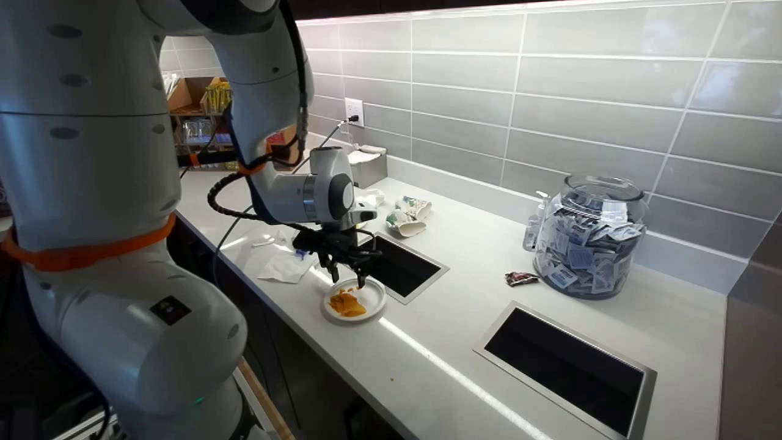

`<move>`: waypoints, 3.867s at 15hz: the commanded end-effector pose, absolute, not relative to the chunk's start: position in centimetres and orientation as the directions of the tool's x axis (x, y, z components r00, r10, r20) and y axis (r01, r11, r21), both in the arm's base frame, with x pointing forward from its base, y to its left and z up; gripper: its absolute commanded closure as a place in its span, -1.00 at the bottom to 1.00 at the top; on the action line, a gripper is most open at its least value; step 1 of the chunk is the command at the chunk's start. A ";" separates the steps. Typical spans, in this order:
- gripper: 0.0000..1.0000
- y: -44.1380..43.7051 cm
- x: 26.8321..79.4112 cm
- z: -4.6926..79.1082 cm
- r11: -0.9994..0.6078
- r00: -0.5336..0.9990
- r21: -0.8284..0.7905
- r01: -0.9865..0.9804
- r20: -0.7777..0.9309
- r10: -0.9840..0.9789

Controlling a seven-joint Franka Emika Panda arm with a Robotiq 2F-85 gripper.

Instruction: Pour the snacks from the white plate into the left trash chute.

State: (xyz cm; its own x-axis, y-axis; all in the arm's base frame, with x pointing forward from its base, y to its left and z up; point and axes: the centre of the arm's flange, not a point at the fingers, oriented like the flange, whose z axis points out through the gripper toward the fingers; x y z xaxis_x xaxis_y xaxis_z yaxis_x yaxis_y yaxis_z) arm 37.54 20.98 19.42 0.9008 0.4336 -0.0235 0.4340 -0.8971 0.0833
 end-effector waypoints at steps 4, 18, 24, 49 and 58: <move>-0.13 21.4 37.9 18.1 -0.910 0.916 0.109 0.399 -0.007 0.401; 0.63 21.5 38.3 18.3 -0.908 0.913 0.101 0.406 -0.006 0.408; 0.96 21.4 38.5 18.6 -0.911 0.915 0.096 0.401 0.001 0.403; 0.99 22.9 40.1 21.2 -0.887 0.893 0.136 0.442 0.026 0.449; 0.99 23.6 40.3 21.3 -0.869 0.886 0.203 0.451 0.017 0.463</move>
